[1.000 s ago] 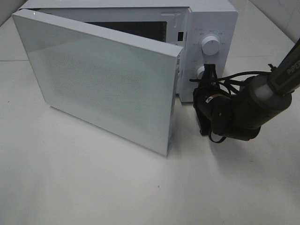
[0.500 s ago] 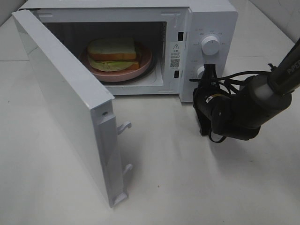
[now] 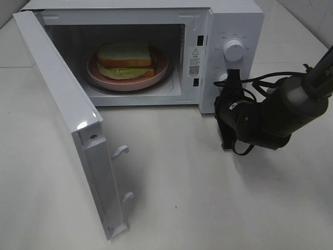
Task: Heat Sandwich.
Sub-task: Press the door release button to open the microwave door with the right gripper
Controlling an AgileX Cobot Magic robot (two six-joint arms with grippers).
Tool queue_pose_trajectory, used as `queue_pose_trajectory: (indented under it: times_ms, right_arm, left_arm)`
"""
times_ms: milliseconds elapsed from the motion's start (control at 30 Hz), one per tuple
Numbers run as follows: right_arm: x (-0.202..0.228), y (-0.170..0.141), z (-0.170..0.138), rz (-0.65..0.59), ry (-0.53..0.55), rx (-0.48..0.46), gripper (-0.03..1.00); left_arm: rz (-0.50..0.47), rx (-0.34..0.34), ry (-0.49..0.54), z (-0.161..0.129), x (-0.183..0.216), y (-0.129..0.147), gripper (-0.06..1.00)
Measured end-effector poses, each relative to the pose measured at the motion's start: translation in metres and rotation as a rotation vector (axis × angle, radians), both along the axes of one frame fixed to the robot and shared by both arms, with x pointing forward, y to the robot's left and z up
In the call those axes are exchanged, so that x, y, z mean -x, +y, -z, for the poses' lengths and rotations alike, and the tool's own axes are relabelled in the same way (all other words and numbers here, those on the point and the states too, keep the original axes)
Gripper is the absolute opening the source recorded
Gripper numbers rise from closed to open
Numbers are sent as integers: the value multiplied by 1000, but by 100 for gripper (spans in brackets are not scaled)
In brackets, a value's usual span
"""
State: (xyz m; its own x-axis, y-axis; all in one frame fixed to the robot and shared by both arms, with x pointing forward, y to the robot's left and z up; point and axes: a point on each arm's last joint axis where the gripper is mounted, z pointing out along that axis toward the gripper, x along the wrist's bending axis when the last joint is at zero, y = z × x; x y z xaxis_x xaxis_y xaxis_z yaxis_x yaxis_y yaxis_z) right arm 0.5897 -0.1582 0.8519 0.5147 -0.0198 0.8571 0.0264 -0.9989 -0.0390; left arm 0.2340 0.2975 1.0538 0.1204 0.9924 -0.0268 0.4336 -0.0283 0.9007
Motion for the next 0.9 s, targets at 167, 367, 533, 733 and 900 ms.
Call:
queue_pose_trajectory:
  times_ms: [167,367,533,733,900]
  right_arm:
    - [3,-3,-7,-29,9,6,1]
    - [13,-7,-19,-82,21,21,1]
    - [26,-10,-39,-139,-4,45,1]
    - [56,-25,-58,-172,17,112,1]
    - [75,-29,-74,-264,55,175,1]
  left_arm:
    - [0,0,0,0,0,0,99]
    - [0,0,0,0,0,0,99]
    - [0,0,0,0,0,0,99]
    - [0,0,0,0,0,0,99]
    - [0,0,0,0,0,0,99]
